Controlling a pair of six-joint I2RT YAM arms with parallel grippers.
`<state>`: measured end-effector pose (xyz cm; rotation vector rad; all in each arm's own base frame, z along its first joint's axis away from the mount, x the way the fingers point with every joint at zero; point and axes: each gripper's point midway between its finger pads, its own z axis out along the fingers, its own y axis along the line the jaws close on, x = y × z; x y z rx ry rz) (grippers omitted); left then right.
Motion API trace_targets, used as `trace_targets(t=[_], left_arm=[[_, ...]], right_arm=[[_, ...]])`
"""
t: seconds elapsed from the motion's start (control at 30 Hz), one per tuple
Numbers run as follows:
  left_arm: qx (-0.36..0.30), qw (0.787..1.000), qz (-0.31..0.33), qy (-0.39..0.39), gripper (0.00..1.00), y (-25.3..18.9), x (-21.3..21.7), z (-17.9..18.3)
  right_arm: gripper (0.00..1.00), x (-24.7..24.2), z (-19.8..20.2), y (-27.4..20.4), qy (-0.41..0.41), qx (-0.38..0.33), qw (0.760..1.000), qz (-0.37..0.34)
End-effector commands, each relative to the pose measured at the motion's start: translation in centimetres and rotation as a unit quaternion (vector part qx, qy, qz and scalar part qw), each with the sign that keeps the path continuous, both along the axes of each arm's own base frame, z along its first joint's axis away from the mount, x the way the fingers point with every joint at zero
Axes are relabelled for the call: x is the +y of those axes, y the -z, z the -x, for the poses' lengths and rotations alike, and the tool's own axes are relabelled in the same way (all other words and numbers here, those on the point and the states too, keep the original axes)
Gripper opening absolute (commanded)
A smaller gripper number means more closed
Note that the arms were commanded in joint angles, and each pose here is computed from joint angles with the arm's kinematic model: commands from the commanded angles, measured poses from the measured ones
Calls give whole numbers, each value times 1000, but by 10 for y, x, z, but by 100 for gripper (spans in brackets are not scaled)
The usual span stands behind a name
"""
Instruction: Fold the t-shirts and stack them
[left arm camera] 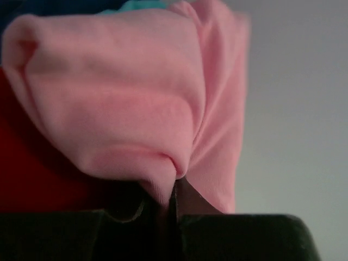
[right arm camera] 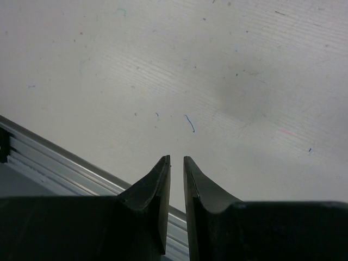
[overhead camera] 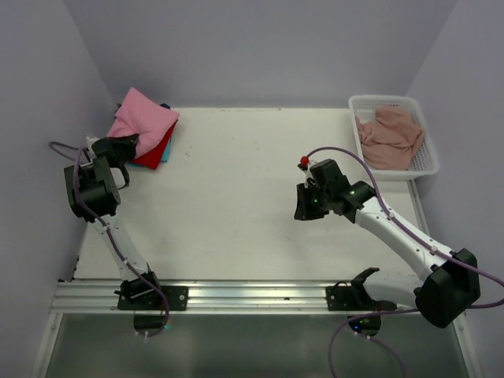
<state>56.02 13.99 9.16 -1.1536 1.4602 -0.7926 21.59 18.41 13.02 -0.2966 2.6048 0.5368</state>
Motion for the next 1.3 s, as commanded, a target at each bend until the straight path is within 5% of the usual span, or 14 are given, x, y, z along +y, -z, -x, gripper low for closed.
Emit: trace_targets(t=[0.0,0.27,0.37,0.4,0.7,0.77,0.8,0.83,0.97,1.1,1.27], left_arm=[[4,999,25,-32,0,16,16,16],[-11,998,25,-51,0,-30,23,27],[0,997,29,-74,69,-55,24,43],[6,996,26,-81,100,-62,25,48],[-7,998,-58,-27,100,-158,-25,128],[-14,995,-100,11,100,-167,-42,144],[-13,993,-109,40,100,-168,-54,151],[2,992,-113,60,100,-160,-63,159],[-13,962,-227,148,100,-174,-105,191],[-20,921,-260,290,100,-169,-194,221],[-25,863,-295,409,100,-149,-247,269]], right_arm=[[20,3,-5,-16,-6,-19,1000,-7],[24,-1,1,-14,-1,-19,1000,-9],[30,-1,0,-12,0,-20,1000,-10],[31,1,-1,-13,-2,-23,1000,-12],[62,1,-3,-13,-5,-32,999,-14],[77,-2,-5,-17,5,-43,999,-13],[95,-3,-7,-19,10,-50,999,-13],[99,-5,-7,-23,14,-58,998,-14],[99,-14,-9,-30,35,-74,997,-3],[99,-29,-10,-38,61,-88,994,19],[99,-46,-11,-51,96,-125,987,28]])
